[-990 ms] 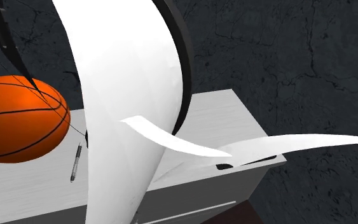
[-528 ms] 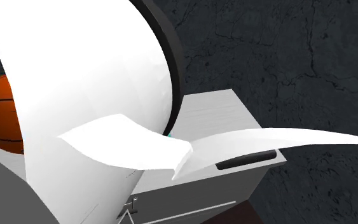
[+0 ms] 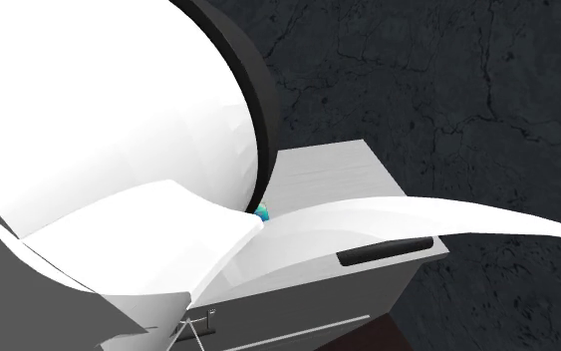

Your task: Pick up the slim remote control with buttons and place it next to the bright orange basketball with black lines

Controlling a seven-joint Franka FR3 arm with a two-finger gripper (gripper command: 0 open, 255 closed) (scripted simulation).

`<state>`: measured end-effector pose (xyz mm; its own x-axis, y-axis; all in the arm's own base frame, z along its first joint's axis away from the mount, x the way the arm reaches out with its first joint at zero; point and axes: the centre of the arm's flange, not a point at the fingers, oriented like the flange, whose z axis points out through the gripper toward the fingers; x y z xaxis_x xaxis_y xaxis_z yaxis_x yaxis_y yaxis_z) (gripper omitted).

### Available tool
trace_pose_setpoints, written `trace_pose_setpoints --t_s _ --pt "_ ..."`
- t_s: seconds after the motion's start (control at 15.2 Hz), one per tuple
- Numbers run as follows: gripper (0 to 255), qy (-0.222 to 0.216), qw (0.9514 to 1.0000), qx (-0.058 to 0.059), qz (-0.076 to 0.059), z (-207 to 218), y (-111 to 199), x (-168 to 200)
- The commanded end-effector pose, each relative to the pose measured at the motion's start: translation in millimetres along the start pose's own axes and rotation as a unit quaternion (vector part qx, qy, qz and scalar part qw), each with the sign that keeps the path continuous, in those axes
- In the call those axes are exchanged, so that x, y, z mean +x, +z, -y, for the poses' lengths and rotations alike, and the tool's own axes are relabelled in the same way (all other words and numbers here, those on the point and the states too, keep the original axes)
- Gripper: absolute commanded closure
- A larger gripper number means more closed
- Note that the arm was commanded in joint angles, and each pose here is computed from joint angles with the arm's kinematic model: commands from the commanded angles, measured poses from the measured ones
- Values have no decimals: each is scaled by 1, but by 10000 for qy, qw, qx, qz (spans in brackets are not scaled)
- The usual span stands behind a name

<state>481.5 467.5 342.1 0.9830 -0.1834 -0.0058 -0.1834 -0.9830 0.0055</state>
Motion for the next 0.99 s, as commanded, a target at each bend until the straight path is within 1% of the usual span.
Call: trace_pose_setpoints --t_s 0.0,0.13,0.2,0.53,0.79,0.92 --pt "255 -4 10000 -12 10 0 2 0" --pt "255 -4 10000 -12 10 0 2 0" --pt "0 -4 10000 -12 10 0 1 0" --pt "0 -4 10000 -12 10 0 2 0" --pt "0 -4 10000 -12 10 0 -48 0" --pt "0 -4 10000 -12 10 0 -48 0"
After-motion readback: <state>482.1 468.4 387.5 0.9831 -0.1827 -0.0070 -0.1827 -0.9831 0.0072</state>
